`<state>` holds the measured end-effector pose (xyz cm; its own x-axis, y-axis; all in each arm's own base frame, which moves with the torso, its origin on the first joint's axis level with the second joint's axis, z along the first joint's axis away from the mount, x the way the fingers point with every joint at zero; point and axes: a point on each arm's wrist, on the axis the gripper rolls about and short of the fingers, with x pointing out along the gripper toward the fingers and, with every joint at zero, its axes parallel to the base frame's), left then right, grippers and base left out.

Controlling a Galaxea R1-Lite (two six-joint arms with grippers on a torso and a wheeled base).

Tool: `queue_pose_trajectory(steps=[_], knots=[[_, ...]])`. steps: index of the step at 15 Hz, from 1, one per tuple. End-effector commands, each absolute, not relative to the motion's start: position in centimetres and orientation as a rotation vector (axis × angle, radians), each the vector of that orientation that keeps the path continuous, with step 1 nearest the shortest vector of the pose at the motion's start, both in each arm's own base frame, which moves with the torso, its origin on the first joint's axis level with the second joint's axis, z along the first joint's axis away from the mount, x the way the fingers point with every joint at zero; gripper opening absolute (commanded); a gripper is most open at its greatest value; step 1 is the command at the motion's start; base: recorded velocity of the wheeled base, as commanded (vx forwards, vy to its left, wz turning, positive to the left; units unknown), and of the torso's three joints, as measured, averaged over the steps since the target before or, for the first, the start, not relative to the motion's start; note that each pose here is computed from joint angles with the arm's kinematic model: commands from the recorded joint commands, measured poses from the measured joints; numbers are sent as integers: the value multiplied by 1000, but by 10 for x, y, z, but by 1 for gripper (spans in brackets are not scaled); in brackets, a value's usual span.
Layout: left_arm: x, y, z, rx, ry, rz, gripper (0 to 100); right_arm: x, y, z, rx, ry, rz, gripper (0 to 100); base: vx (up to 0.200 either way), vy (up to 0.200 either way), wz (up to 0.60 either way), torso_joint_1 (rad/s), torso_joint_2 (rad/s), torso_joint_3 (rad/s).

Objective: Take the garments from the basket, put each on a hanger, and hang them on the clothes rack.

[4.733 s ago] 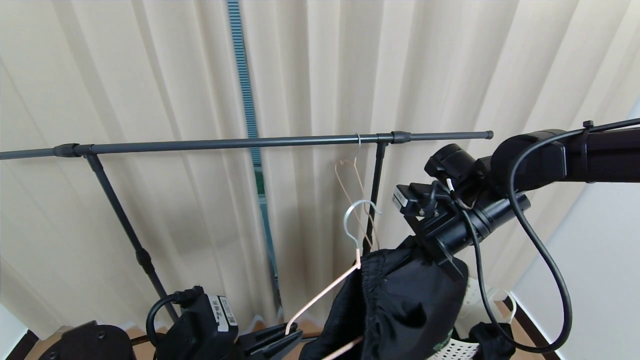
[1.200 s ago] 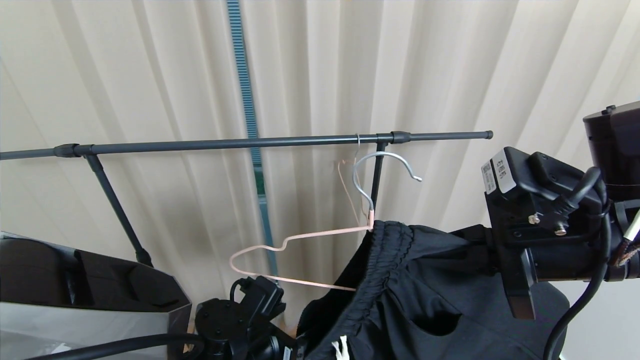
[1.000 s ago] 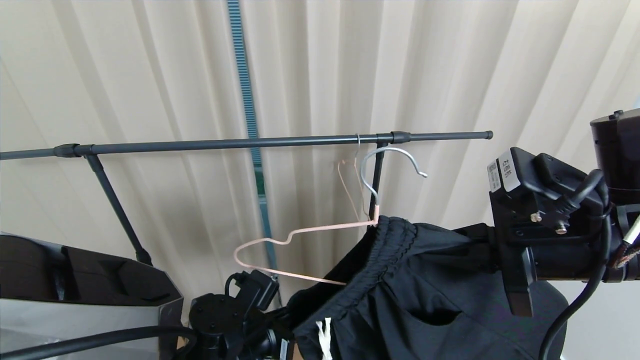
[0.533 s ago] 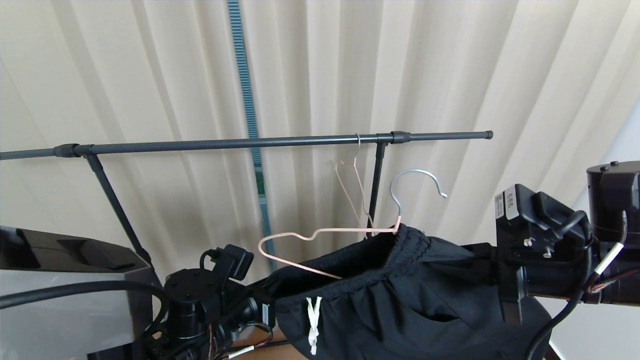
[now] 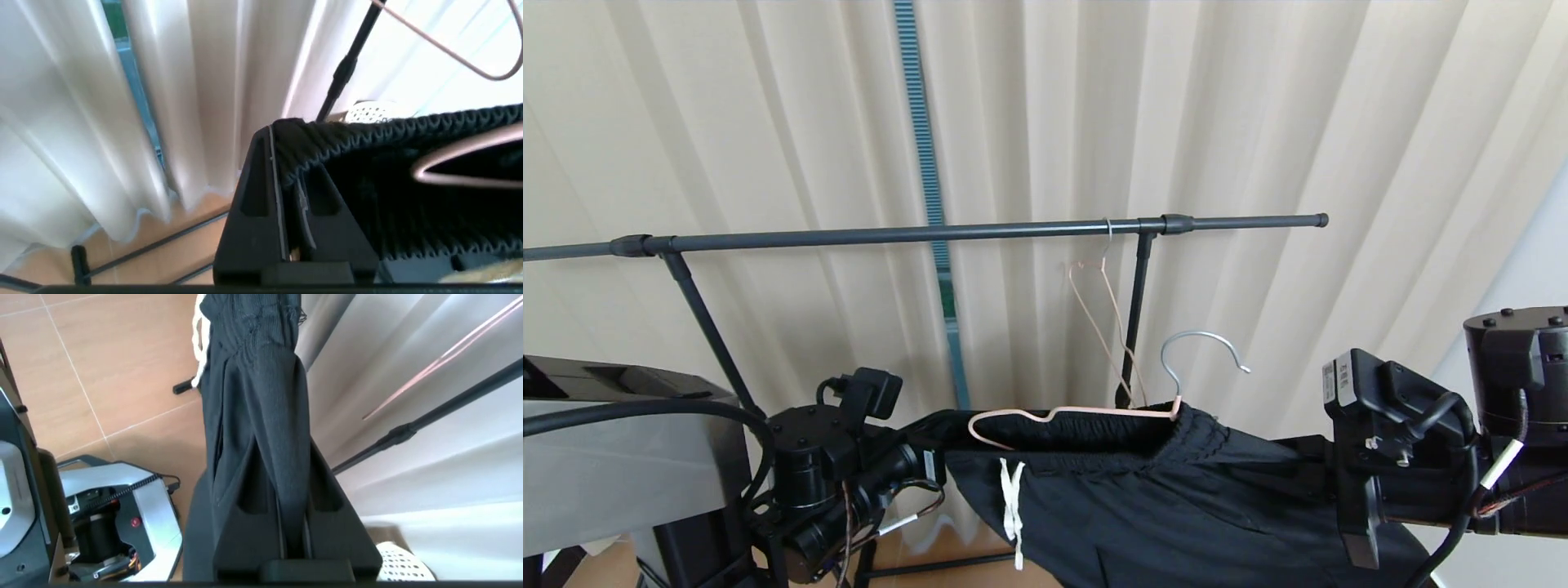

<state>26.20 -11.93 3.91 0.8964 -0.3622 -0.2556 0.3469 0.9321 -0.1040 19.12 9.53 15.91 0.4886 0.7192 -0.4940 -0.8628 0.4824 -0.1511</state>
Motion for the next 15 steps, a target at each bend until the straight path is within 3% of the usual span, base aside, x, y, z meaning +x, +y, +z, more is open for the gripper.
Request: queue_pose_trajectory(steps=[1,9,12,15], knots=[[263,-118,43,-61,258,-361,0,192,95,155,-426,408,978,0,0,0,0,0,0,0],[237,-130,69,-66,196,-447,0,203,117,133,-525,488,897,0,0,0,0,0,0,0],[226,-133,66,30,205,-483,0,206,128,129,-469,474,886,0,0,0,0,0,0,0],[219,-134,73,33,183,-501,0,203,139,123,-506,475,820,0,0,0,0,0,0,0]])
